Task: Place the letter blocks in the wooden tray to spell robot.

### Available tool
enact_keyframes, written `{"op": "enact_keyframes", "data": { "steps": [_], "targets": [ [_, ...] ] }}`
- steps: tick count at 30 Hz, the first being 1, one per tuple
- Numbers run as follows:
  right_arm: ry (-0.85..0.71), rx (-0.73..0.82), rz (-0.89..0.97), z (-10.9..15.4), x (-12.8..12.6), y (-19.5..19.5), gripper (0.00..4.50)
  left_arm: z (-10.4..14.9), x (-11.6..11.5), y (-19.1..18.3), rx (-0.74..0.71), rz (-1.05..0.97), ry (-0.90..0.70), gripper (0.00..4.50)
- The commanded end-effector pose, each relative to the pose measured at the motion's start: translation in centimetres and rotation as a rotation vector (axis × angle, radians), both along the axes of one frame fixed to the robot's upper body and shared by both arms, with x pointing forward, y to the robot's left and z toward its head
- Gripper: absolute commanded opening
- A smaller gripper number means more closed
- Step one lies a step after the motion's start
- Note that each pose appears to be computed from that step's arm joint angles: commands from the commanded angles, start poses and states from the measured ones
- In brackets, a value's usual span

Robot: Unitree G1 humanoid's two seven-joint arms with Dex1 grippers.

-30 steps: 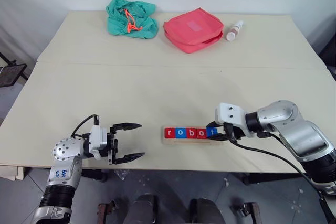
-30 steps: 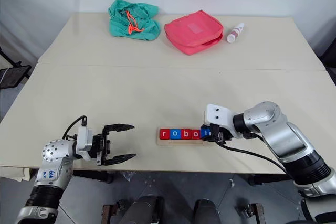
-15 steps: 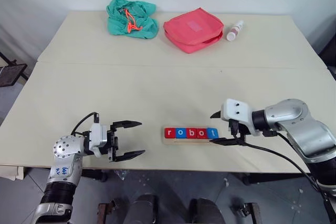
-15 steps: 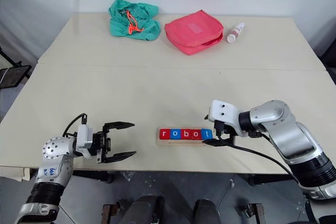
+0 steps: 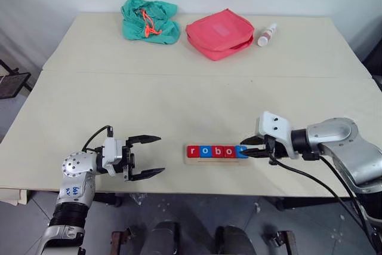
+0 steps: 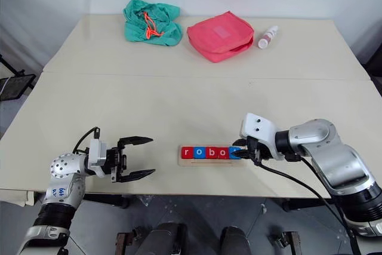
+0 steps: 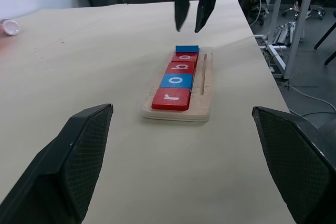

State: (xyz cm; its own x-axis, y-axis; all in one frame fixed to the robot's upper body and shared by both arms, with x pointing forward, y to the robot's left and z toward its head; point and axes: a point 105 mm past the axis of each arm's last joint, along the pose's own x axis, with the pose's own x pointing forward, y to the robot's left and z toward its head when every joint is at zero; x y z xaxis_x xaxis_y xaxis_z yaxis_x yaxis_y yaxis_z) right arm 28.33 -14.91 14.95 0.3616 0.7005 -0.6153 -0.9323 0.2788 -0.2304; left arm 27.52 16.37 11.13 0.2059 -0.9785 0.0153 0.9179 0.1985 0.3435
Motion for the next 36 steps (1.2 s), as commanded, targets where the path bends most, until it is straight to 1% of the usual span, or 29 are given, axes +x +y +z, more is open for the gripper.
{"op": "enact_keyframes", "data": {
  "steps": [1,10,22,27,30,33,35,36],
  "targets": [
    [-0.009,0.002,0.036,0.1,-0.7,0.9,0.01,0.5,-0.2,0.1,-0.001,-0.001,-0.031,4.50],
    [-0.009,0.012,0.015,-0.6,0.1,1.3,0.01,0.5,-0.4,0.3,0.003,0.006,-0.029,4.50],
    [-0.019,-0.026,-0.008,-1.2,0.5,0.6,0.01,0.5,-0.3,0.3,0.005,0.010,-0.029,4.50],
    [-0.060,0.068,0.011,1.3,0.3,1.7,0.01,0.5,-0.2,0.3,0.006,0.006,-0.031,4.50],
    [-0.065,0.133,0.016,2.3,-0.1,1.6,0.01,0.5,-0.2,0.3,0.005,0.006,-0.030,4.50],
    [-0.102,0.201,0.014,3.1,-0.3,0.6,0.01,0.6,-0.1,0.4,0.001,0.024,-0.027,4.50],
    [-0.136,0.206,0.013,3.1,-0.3,-0.9,0.01,0.7,0.2,0.8,0.004,0.062,-0.024,4.50],
    [-0.139,0.202,0.018,2.8,-0.3,-2.1,0.17,0.6,0.5,1.0,0.030,0.092,-0.023,4.50]
  ]
}}
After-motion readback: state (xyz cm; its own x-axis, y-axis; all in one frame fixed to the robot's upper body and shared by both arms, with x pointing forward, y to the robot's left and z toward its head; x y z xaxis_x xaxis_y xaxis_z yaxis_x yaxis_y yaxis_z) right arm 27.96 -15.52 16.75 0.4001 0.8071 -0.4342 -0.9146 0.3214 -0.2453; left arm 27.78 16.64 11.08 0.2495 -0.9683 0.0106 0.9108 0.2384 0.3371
